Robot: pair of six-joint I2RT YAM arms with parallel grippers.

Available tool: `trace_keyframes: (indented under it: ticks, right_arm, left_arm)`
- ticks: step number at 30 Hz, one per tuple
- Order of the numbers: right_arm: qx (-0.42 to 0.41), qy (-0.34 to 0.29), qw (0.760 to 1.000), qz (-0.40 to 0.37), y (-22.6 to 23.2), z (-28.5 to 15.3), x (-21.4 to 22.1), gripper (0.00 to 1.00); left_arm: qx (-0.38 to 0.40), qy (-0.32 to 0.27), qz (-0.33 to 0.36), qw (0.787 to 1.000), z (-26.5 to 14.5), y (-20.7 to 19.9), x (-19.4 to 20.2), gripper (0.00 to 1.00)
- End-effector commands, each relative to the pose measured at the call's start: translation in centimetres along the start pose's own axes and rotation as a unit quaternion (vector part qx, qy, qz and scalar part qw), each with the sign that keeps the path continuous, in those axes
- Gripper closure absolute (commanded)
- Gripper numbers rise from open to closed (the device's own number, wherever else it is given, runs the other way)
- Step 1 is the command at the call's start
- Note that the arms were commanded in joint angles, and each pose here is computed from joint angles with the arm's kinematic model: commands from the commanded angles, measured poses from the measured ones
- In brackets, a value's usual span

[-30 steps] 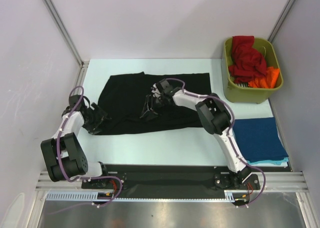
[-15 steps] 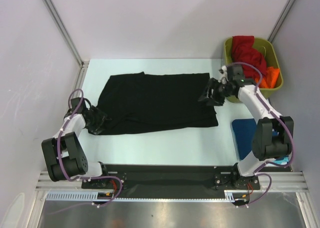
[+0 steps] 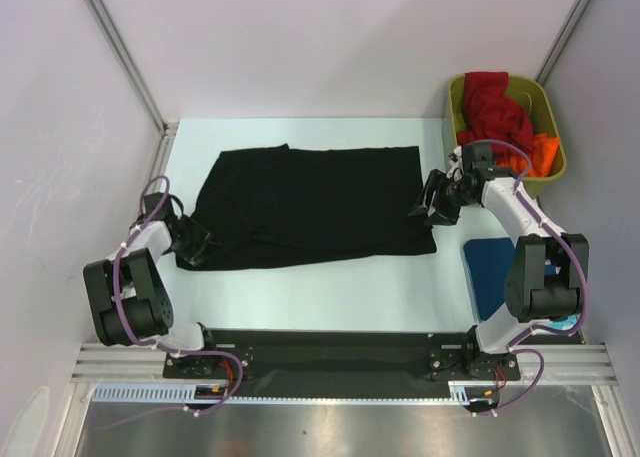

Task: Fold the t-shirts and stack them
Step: Flatten the tshirt out

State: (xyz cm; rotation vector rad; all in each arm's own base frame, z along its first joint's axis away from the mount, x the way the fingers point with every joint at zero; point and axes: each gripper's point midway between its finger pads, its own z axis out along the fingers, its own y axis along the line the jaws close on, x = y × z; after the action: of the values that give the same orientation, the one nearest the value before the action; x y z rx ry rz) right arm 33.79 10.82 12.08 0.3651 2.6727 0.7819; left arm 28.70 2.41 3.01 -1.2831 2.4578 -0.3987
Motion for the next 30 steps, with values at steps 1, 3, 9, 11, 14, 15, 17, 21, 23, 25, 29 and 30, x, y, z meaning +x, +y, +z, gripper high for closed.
trace_keyframes:
  ticks: [1, 3, 9, 11, 14, 15, 17, 21, 23, 25, 29, 30]
  right_arm:
    - [0.034, -0.021, 0.999, -0.014, -1.2, -0.6, -0.6, 0.41]
    - [0.072, -0.029, 0.997, -0.010, -2.5, -0.6, -1.1, 0.41]
    - [0.127, -0.016, 0.992, 0.004, -4.9, -0.2, -0.9, 0.42]
    - [0.127, -0.012, 0.992, 0.007, -5.1, 0.1, -0.8, 0.42]
    - [0.132, -0.008, 0.991, 0.012, -5.4, 0.5, -0.9, 0.43]
    - [0.136, -0.008, 0.990, 0.025, -5.5, 0.6, -0.8, 0.43]
    - [0.157, -0.012, 0.986, 0.049, -6.3, 0.9, -0.5, 0.45]
    - [0.159, -0.040, 0.982, 0.098, -5.9, 1.5, -0.1, 0.46]
    - [0.163, -0.053, 0.980, 0.102, -5.8, 1.8, 0.2, 0.46]
    - [0.174, -0.068, 0.977, 0.100, -5.4, 2.2, 0.0, 0.48]
    - [0.218, -0.092, 0.970, 0.063, -5.7, 3.2, -0.5, 0.48]
    - [0.222, -0.098, 0.968, 0.069, -6.2, 3.2, -0.8, 0.48]
  left_arm:
    - [0.019, -0.027, 0.022, 0.999, -0.5, -1.7, -2.0, 0.54]
    - [0.023, -0.030, 0.027, 0.999, -0.5, -2.0, -2.3, 0.58]
    - [0.034, -0.034, 0.030, 0.998, -0.5, -2.6, -2.8, 0.78]
    - [0.036, -0.035, 0.029, 0.998, -0.6, -2.8, -2.8, 0.87]
    - [0.039, -0.041, 0.029, 0.998, -1.0, -3.0, -3.0, 1.00]
    - [0.041, -0.045, 0.029, 0.998, -1.2, -3.1, -3.2, 1.00]
    - [0.045, -0.054, 0.032, 0.997, -2.0, -3.4, -3.4, 1.00]
    - [0.053, -0.069, 0.036, 0.996, -3.3, -4.1, -3.9, 1.00]
    - [0.059, -0.075, 0.038, 0.995, -3.8, -4.6, -4.1, 1.00]
    - [0.063, -0.084, 0.040, 0.994, -4.5, -4.9, -4.4, 1.00]
    - [0.065, -0.094, 0.049, 0.992, -5.3, -5.2, -4.8, 1.00]
    - [0.064, -0.094, 0.051, 0.992, -5.4, -5.2, -4.8, 1.00]
